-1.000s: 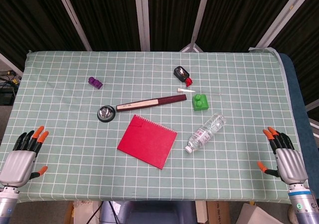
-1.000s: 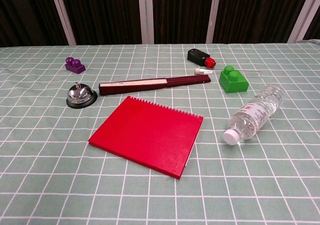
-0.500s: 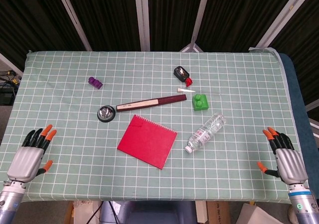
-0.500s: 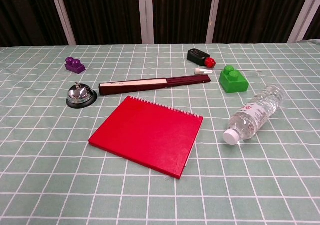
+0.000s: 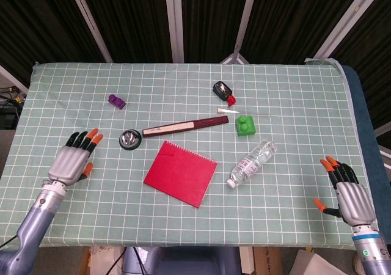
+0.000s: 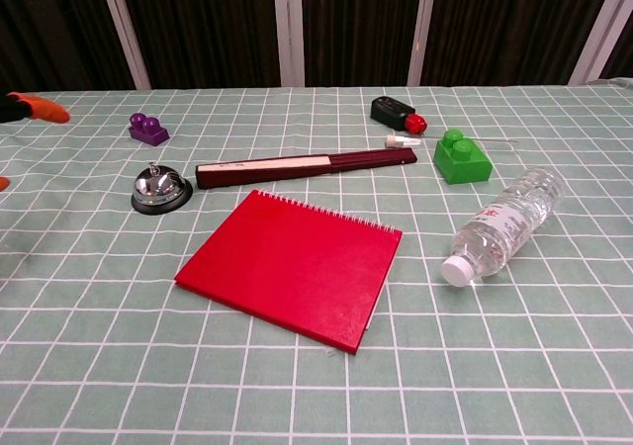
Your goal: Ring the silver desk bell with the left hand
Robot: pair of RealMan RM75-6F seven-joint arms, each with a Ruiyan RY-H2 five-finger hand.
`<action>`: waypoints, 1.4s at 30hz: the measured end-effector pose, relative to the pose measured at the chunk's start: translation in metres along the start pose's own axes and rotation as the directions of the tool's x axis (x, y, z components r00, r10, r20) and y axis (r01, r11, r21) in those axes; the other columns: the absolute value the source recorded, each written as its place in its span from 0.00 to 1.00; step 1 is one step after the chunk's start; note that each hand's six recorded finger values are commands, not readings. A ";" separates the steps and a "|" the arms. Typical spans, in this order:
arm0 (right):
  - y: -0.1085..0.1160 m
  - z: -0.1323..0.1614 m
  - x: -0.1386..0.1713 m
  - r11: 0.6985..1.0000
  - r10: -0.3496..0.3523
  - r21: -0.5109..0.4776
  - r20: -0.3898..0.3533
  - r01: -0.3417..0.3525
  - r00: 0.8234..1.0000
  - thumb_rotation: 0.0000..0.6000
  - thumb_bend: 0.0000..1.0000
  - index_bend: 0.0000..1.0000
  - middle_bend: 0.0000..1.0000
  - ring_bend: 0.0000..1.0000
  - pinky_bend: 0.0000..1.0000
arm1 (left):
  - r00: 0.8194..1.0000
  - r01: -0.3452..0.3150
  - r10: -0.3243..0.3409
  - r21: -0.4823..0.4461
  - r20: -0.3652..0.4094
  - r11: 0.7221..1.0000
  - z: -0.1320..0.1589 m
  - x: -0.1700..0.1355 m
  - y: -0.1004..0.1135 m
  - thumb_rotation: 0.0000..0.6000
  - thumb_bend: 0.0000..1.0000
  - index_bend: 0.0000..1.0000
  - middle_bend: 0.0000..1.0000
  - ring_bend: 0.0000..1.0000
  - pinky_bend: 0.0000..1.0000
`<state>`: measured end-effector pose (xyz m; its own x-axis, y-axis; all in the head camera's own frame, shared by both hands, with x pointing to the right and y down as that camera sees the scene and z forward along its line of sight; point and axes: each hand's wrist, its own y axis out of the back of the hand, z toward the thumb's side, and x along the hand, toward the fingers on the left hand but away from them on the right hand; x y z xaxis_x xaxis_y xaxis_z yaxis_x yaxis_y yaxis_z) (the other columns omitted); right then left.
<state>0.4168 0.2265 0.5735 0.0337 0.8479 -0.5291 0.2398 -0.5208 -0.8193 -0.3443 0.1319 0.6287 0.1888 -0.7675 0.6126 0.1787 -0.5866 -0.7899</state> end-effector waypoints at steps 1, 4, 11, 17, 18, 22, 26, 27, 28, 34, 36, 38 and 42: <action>0.000 0.000 0.000 1.000 0.002 -0.001 -0.001 -0.002 1.000 1.00 0.29 0.00 0.00 0.00 0.00 | 1.000 0.005 -0.005 0.008 0.003 1.000 0.004 0.006 0.000 1.00 0.64 0.00 0.00 0.00 0.00; -0.001 0.001 -0.001 1.000 0.006 -0.009 -0.002 -0.006 1.000 1.00 0.29 0.00 0.00 0.00 0.00 | 1.000 0.023 -0.023 0.021 0.003 1.000 0.017 0.026 -0.001 1.00 0.65 0.00 0.00 0.00 0.00; -0.002 0.002 -0.003 1.000 0.017 -0.019 -0.004 -0.017 1.000 1.00 0.29 0.00 0.00 0.00 0.00 | 0.998 0.058 -0.058 0.022 -0.003 0.998 0.045 0.059 -0.011 1.00 0.65 0.00 0.00 0.00 0.00; -0.002 0.002 -0.003 0.999 0.019 -0.027 -0.005 -0.019 1.000 1.00 0.29 0.00 0.00 0.00 0.00 | 0.998 0.069 -0.068 0.045 -0.016 0.997 0.052 0.069 -0.019 1.00 0.65 0.00 0.00 0.00 0.00; -0.002 0.002 -0.003 0.999 0.019 -0.028 -0.005 -0.019 1.000 1.00 0.29 0.00 0.00 0.00 0.00 | 0.997 0.072 -0.071 0.046 -0.022 0.996 0.051 0.071 -0.021 1.00 0.65 0.00 0.00 0.00 0.00; -0.002 0.002 -0.003 0.999 0.020 -0.034 -0.004 -0.020 1.000 1.00 0.29 0.00 0.00 0.00 0.00 | 0.995 0.090 -0.088 0.046 -0.035 0.995 0.049 0.077 -0.028 1.00 0.65 0.00 0.00 0.00 0.00; -0.002 0.002 -0.004 0.999 0.021 -0.037 -0.001 -0.021 1.000 1.00 0.29 0.00 0.00 0.00 0.00 | 0.992 0.126 -0.124 0.053 -0.038 0.991 0.049 0.080 -0.043 1.00 0.65 0.00 0.00 0.00 0.00; -0.002 0.002 -0.004 0.999 0.021 -0.039 -0.001 -0.021 1.000 1.00 0.29 0.00 0.00 0.00 0.00 | 0.990 0.138 -0.136 0.064 -0.037 0.988 0.049 0.080 -0.048 1.00 0.65 0.00 0.00 0.00 0.00; -0.002 0.002 -0.004 0.999 0.021 -0.040 0.000 -0.021 1.000 1.00 0.29 0.00 0.00 0.00 0.00 | 0.989 0.148 -0.145 0.074 -0.036 0.986 0.049 0.080 -0.052 1.00 0.65 0.00 0.00 0.00 0.00; -0.001 0.002 -0.003 0.999 0.017 -0.047 -0.003 -0.017 1.000 1.00 0.29 0.00 0.00 0.00 0.00 | 0.985 0.172 -0.169 0.081 -0.038 0.982 0.052 0.083 -0.062 1.00 0.65 0.00 0.00 0.00 0.00; -0.001 0.002 -0.003 0.999 0.016 -0.048 -0.003 -0.016 1.000 1.00 0.29 0.00 0.00 0.00 0.00 | 0.986 0.166 -0.163 0.079 -0.040 0.983 0.052 0.084 -0.060 1.00 0.65 0.00 0.00 0.00 0.00; -0.001 0.002 -0.003 0.999 0.015 -0.049 -0.003 -0.016 1.000 1.00 0.29 0.00 0.00 0.00 0.00 | 0.987 0.159 -0.156 0.080 -0.040 0.984 0.052 0.084 -0.058 1.00 0.64 0.00 0.00 0.00 0.00; -0.001 0.002 -0.003 0.999 0.015 -0.049 -0.004 -0.015 1.000 1.00 0.29 0.00 0.00 0.00 0.00 | 0.993 0.117 -0.114 0.058 -0.044 0.991 0.052 0.085 -0.045 1.00 0.62 0.00 0.00 0.00 0.00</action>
<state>0.4146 0.2247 0.5753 0.0413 0.8403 -0.5405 0.2869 -0.5282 -0.7992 -0.2863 0.1066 0.7181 0.1247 -0.7062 0.6970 0.2557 -0.6558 -0.7103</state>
